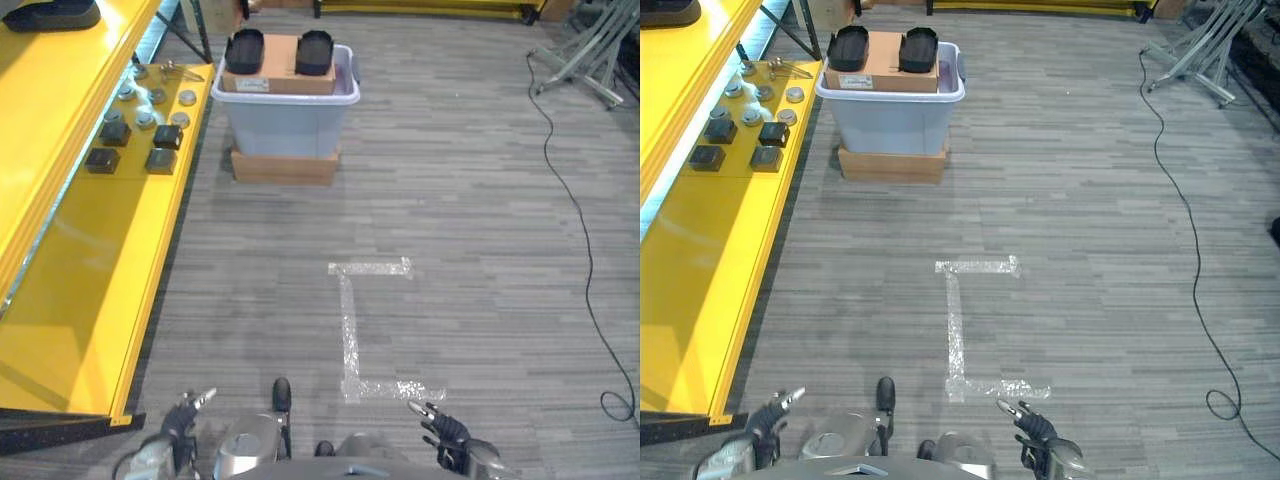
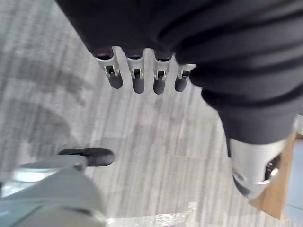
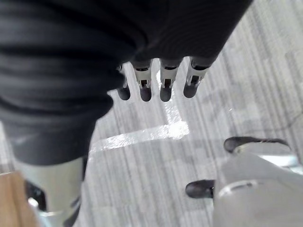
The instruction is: Move parts from the plastic box to the shelf.
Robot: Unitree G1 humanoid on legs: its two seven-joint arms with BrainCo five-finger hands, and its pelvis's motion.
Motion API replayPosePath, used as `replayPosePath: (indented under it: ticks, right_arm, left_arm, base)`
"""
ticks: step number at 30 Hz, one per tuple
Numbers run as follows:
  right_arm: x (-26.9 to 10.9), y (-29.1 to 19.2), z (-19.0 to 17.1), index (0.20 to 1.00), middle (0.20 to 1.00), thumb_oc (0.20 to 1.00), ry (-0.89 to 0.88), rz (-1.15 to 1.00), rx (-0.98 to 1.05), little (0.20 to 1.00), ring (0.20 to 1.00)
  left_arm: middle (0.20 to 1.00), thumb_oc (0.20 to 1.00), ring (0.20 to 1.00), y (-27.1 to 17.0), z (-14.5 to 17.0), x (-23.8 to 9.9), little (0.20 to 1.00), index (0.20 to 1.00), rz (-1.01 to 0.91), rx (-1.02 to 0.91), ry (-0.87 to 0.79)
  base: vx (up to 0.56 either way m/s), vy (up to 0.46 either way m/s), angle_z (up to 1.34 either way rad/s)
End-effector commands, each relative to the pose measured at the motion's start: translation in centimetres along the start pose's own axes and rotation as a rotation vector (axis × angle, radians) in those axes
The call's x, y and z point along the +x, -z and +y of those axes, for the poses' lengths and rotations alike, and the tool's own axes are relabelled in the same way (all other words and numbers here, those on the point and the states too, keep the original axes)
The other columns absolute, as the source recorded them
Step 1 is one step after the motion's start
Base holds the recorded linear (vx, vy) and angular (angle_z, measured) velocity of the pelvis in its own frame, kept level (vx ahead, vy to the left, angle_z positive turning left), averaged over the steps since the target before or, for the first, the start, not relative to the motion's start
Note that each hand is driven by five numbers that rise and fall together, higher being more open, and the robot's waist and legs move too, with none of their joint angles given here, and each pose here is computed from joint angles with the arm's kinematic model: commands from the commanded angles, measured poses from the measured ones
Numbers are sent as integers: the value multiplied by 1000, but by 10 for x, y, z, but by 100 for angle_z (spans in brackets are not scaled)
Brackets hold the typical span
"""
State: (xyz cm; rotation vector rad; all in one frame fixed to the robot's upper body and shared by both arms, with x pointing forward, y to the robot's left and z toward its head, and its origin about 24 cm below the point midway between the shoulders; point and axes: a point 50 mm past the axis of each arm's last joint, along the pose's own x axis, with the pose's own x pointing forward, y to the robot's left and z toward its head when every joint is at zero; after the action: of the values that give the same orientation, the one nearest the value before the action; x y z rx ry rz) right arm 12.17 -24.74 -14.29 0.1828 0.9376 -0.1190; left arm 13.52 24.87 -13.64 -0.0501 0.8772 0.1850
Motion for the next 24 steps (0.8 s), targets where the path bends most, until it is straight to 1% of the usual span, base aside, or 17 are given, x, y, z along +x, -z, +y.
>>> replayPosePath:
  ticks: [1,4,8,15,18,24]
  right_arm:
    - [-6,12,-4,1000,1000,1000,-9,36,-44,1000,1000]
    - [-8,15,-7,1000,1000,1000,-2,36,-60,1000,1000]
    - [-12,17,-15,1000,1000,1000,11,40,-80,1000,1000]
    - [-14,12,-25,1000,1000,1000,43,36,-57,1000,1000]
    - [-14,-2,-34,1000,1000,1000,81,-20,-41,1000,1000]
    - [-9,-20,-31,1000,1000,1000,46,-62,-89,1000,1000]
  left_arm:
    - [1000,1000,1000,-18,8,0,1000,1000,-94,20,-23]
    - [1000,1000,1000,-31,10,3,1000,1000,-122,20,-22]
    - [1000,1000,1000,-36,9,5,1000,1000,-108,21,-10]
    - [1000,1000,1000,-19,0,5,1000,1000,-42,-5,2]
    - [1000,1000,1000,-14,-7,6,1000,1000,-13,-6,33]
    - [1000,1000,1000,8,-9,0,1000,1000,44,9,64]
  base:
    - [285,-21,17]
    - [293,-79,14]
    - [420,-124,23]
    - [348,-158,35]
    - [372,-201,27]
    - [368,80,-12]
